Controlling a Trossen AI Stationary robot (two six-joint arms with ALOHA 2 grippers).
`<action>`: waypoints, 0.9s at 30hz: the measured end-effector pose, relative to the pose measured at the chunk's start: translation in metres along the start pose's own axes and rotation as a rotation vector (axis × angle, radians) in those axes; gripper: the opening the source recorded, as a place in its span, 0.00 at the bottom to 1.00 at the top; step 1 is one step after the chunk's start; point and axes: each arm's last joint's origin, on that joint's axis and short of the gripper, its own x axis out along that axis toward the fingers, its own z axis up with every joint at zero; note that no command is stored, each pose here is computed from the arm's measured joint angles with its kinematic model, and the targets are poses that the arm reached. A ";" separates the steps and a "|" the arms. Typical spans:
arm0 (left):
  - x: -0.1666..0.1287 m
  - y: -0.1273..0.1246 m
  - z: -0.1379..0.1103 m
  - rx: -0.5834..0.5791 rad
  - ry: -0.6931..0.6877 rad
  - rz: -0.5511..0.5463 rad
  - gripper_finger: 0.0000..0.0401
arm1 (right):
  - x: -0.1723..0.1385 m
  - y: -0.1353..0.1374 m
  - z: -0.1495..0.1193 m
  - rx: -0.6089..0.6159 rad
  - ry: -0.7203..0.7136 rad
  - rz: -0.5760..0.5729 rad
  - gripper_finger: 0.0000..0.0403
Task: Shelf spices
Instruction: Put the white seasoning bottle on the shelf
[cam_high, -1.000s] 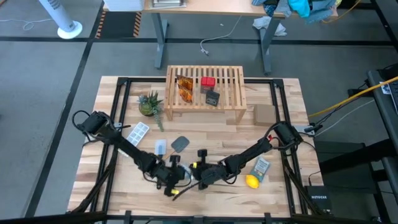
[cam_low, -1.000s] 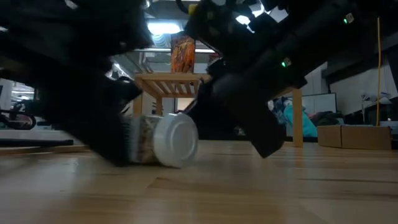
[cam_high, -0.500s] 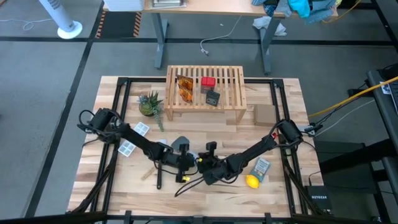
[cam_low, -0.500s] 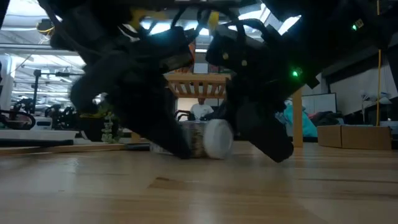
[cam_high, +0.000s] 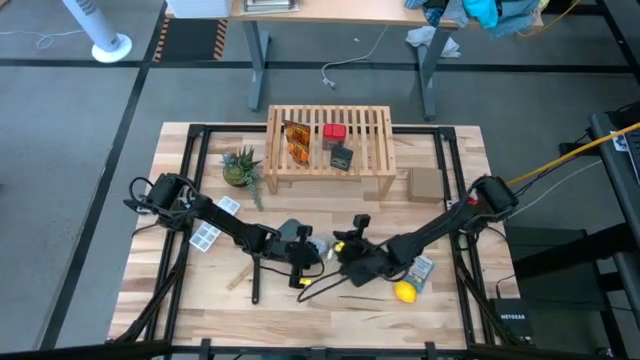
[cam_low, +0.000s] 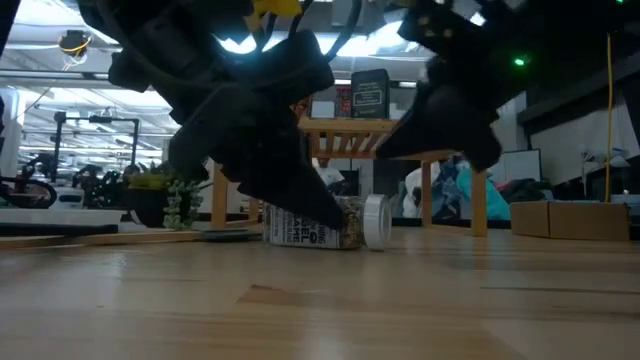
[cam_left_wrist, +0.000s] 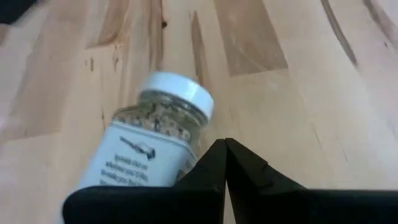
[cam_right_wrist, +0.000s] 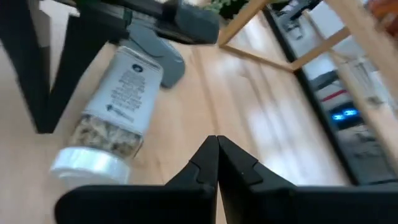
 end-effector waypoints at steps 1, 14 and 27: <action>0.000 -0.001 0.001 0.012 -0.006 -0.001 0.00 | -0.003 -0.002 -0.005 0.025 -0.017 0.025 0.02; -0.044 0.013 0.022 0.076 0.014 0.219 0.00 | -0.011 -0.006 -0.062 0.335 -0.291 0.378 0.02; -0.053 0.029 -0.003 0.018 0.261 0.371 0.00 | -0.001 0.008 -0.070 0.365 -0.314 0.438 0.02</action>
